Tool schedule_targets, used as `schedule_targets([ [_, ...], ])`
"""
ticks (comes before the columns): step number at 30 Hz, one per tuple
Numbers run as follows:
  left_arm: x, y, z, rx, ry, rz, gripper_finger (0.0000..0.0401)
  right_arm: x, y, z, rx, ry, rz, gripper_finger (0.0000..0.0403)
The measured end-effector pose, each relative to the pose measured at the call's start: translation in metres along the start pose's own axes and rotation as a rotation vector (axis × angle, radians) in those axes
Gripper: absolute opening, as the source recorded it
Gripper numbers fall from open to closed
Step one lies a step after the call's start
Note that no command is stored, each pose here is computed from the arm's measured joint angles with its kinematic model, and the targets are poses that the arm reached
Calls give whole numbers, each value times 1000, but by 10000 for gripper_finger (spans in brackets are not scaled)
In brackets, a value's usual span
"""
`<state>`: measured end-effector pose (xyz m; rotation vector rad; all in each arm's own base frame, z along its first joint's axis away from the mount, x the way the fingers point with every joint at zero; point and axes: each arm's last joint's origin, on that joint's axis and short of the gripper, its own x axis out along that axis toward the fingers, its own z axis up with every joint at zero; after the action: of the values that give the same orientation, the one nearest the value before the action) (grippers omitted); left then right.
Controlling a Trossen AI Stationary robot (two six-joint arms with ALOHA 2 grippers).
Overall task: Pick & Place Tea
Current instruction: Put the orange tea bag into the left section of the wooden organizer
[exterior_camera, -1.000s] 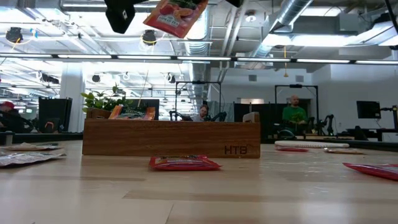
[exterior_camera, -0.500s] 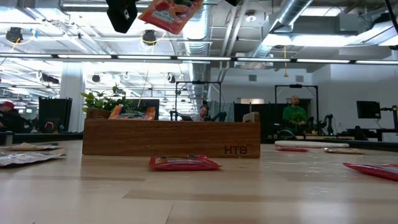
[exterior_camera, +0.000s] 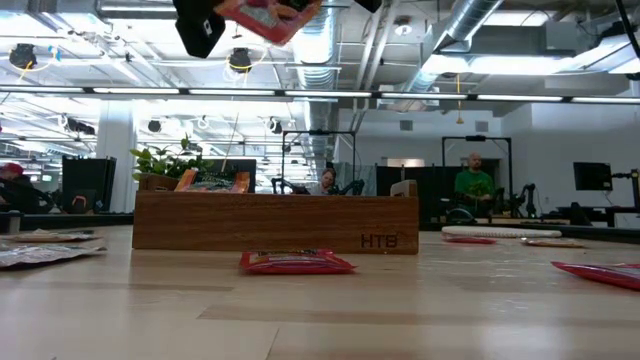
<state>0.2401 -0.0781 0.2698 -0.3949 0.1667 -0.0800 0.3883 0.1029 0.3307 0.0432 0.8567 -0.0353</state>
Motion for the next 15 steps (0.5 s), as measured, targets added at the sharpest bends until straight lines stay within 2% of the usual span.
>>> schedule_targets([
  [15,1,0,3,-8,-54,43,138,0,0,0,0,-1,5,0],
])
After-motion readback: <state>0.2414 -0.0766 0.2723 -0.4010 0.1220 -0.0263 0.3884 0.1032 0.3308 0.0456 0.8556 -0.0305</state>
